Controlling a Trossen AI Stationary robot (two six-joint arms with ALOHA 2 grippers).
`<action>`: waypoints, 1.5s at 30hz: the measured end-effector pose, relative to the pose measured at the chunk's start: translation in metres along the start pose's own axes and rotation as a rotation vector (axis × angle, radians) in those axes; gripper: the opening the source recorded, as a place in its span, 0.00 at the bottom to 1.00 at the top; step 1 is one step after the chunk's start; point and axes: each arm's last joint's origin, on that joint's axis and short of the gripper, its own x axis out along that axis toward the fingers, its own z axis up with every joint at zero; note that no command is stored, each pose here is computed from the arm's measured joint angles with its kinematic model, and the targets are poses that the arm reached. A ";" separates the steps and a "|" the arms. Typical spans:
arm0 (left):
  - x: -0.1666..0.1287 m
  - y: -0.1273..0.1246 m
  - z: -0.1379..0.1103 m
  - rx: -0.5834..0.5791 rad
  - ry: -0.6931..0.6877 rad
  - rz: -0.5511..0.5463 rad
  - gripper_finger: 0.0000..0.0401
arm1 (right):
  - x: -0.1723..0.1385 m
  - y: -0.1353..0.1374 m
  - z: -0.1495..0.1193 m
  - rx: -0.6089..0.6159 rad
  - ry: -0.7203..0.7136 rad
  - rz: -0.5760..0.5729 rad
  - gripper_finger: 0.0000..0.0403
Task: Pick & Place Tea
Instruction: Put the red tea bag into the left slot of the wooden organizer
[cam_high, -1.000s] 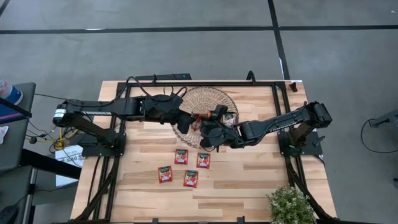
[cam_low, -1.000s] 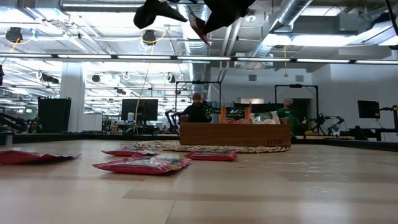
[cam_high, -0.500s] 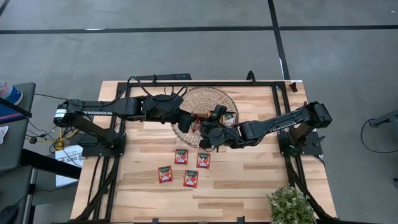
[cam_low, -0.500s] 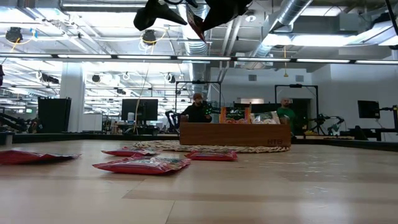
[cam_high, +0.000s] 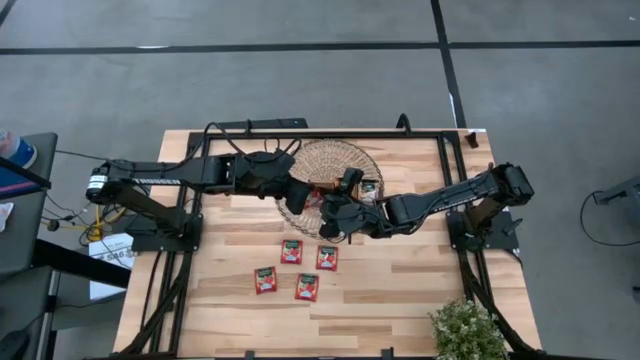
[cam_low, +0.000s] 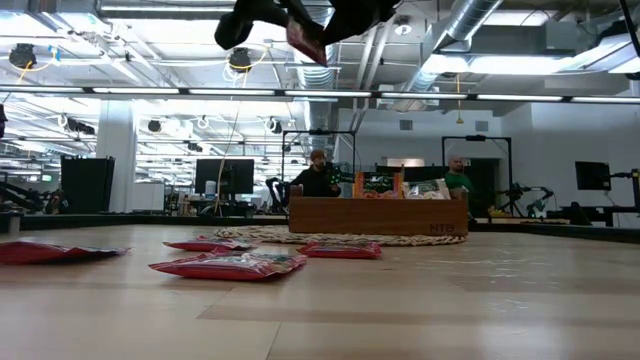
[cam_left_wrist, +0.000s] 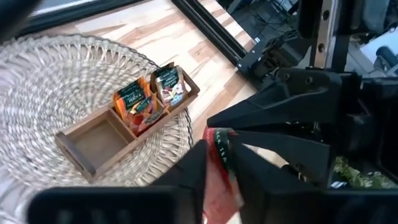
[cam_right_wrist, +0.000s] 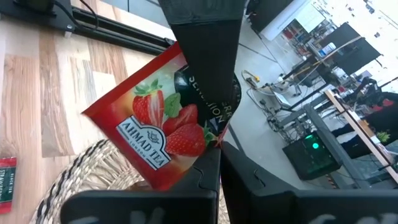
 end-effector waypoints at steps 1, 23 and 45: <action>0.000 0.000 0.000 0.018 0.001 -0.002 0.08 | 0.000 0.000 0.000 0.000 0.000 0.000 0.00; 0.000 0.001 -0.002 0.145 0.020 0.010 0.00 | -0.001 0.005 -0.003 -0.087 -0.008 0.138 0.23; 0.054 0.011 -0.001 0.584 -0.014 -0.004 0.00 | -0.082 -0.060 -0.077 -0.029 0.643 0.078 0.46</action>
